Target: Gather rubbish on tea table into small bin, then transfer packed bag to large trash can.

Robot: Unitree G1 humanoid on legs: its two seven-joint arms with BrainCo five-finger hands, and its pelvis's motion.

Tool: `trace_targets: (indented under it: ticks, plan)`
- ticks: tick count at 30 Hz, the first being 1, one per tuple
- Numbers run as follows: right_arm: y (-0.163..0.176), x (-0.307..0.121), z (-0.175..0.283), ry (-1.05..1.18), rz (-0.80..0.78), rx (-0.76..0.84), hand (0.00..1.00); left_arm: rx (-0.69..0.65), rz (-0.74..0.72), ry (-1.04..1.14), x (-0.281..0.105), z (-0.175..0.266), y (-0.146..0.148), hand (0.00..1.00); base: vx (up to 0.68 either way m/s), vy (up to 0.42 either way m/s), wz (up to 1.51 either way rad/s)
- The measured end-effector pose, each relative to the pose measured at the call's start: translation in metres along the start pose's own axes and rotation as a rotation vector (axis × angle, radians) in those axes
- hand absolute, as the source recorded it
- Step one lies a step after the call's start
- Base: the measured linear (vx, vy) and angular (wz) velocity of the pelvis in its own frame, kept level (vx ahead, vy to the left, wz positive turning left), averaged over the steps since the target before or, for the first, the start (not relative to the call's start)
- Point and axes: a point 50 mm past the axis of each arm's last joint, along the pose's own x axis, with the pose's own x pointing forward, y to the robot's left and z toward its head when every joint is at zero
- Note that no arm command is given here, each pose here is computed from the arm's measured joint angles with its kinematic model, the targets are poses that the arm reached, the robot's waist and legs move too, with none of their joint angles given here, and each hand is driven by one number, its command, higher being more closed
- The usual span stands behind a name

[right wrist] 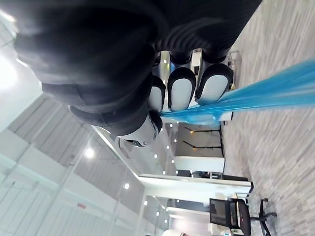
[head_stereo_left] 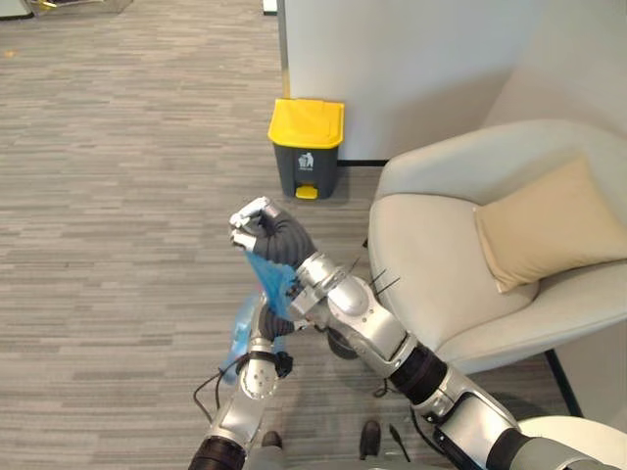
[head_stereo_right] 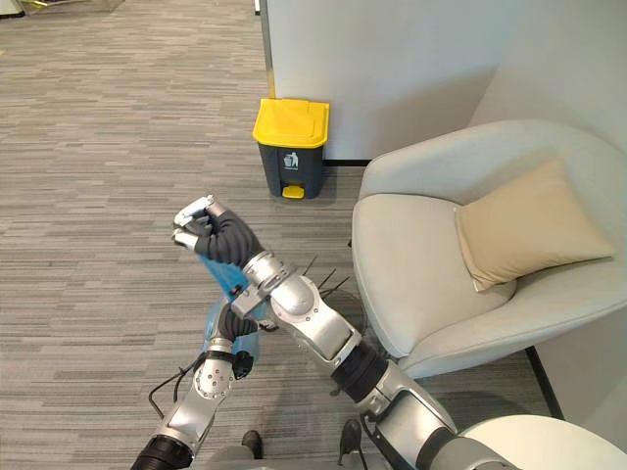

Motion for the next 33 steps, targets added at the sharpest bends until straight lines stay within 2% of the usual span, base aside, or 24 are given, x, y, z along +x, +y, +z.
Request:
trace_targets:
  ticks: [3,9,16,17,22,24,26,28,29,33]
  plan:
    - [0.014,0.002,-0.002,0.007,0.050,0.052,1.00,0.044,0.006,0.019,0.003,-0.003,-0.001,1.00,-0.08,-0.077,-0.06]
    - [0.029,0.004,0.000,-0.003,0.089,0.157,1.00,0.049,0.019,-0.025,0.008,0.009,-0.004,1.00,-0.02,-0.039,-0.01]
    - [0.042,0.004,0.015,-0.075,0.145,0.194,1.00,-0.119,0.036,-0.137,0.012,0.042,-0.012,1.00,0.00,0.000,0.00]
    - [0.042,0.004,0.015,-0.078,0.146,0.194,0.00,-0.144,0.036,-0.135,0.013,0.043,-0.013,1.00,0.00,0.000,0.00]
    - [0.045,0.002,0.018,-0.096,0.169,0.190,0.00,-0.197,0.030,-0.110,0.012,0.041,-0.013,1.00,0.00,0.000,0.00]
    - [0.045,-0.002,0.019,-0.113,0.166,0.153,0.00,-0.218,0.029,-0.087,0.010,0.037,-0.013,1.00,0.00,0.000,0.00]
    - [0.037,-0.012,0.011,-0.097,0.138,0.046,0.00,-0.246,0.033,-0.054,0.006,0.029,-0.010,1.00,0.00,0.000,0.00]
    - [0.014,-0.032,-0.002,-0.040,0.035,-0.092,0.00,-0.271,0.065,-0.019,0.002,0.020,-0.004,1.00,0.00,0.000,0.00]
    - [-0.011,-0.054,-0.013,0.032,-0.071,-0.210,0.00,-0.293,0.095,-0.008,0.000,0.015,0.005,1.00,0.00,0.000,0.00]
    - [-0.057,-0.121,-0.034,0.255,-0.273,-0.436,0.00,-0.299,0.118,0.037,-0.011,-0.004,0.021,1.00,0.00,0.000,0.00]
